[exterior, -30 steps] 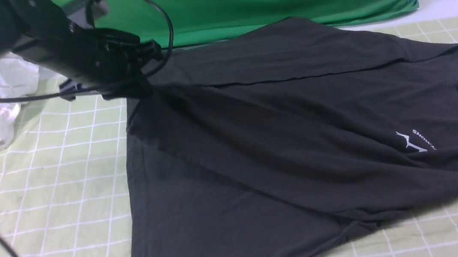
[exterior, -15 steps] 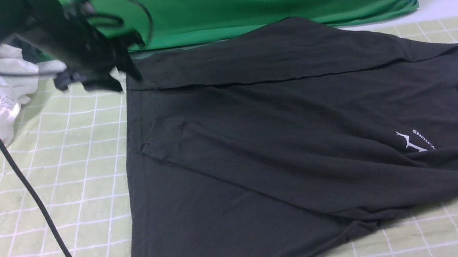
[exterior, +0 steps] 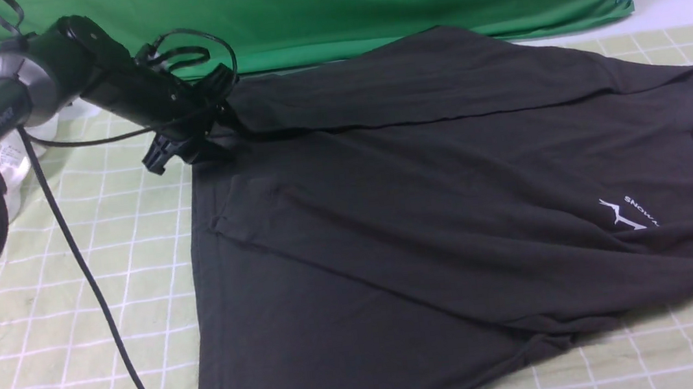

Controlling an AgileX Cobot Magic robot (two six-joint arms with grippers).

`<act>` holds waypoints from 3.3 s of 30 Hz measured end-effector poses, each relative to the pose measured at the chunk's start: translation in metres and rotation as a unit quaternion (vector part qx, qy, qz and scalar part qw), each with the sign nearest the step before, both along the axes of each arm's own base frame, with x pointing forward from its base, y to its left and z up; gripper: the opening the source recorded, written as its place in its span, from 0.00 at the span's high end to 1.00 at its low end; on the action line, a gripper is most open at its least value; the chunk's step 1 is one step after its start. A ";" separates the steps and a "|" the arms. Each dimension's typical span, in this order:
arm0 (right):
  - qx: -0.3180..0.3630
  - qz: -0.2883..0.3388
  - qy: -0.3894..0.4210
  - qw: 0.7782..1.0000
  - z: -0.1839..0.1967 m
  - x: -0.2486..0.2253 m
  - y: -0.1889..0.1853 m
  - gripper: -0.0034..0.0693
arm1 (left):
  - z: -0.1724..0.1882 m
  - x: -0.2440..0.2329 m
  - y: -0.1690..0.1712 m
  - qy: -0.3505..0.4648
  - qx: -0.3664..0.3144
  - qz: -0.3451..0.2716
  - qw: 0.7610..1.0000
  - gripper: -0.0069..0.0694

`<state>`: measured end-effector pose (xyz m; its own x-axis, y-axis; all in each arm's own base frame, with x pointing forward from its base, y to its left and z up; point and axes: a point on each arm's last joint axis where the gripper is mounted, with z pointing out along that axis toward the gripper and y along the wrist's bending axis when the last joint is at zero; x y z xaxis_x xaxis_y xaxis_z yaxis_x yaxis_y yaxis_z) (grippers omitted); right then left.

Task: Fold a long-sleeved shirt over a green coffee tablecloth.
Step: 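Grab the top left corner of the dark shirt with the left gripper, then fold the left side of the dark shirt inward over its body with the left gripper, then grasp the near edge of the shirt at its hem and shoulder corners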

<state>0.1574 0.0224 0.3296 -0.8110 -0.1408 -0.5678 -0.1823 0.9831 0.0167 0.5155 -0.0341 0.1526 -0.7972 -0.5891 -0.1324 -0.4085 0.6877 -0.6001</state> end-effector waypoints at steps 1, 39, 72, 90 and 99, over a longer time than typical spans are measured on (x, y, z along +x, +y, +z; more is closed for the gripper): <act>0.000 0.000 -0.001 1.000 0.000 0.000 0.000 0.63 | -0.001 0.002 0.000 -0.008 -0.006 0.009 1.000 0.49; -0.004 0.007 -0.018 1.000 0.002 0.002 0.000 0.63 | 0.154 -0.095 -0.057 -0.072 0.061 -0.137 0.986 0.89; -0.004 0.009 -0.018 1.000 0.002 0.002 0.000 0.62 | 0.093 -0.239 -0.042 0.145 0.241 -0.233 0.931 0.19; 0.002 0.011 -0.018 1.000 0.002 0.003 0.001 0.62 | 0.006 -0.295 -0.055 0.129 0.148 -0.221 0.955 0.50; -0.023 0.079 0.078 0.994 -0.042 0.022 0.022 0.62 | 0.011 -0.296 -0.055 0.094 0.157 -0.265 0.947 0.88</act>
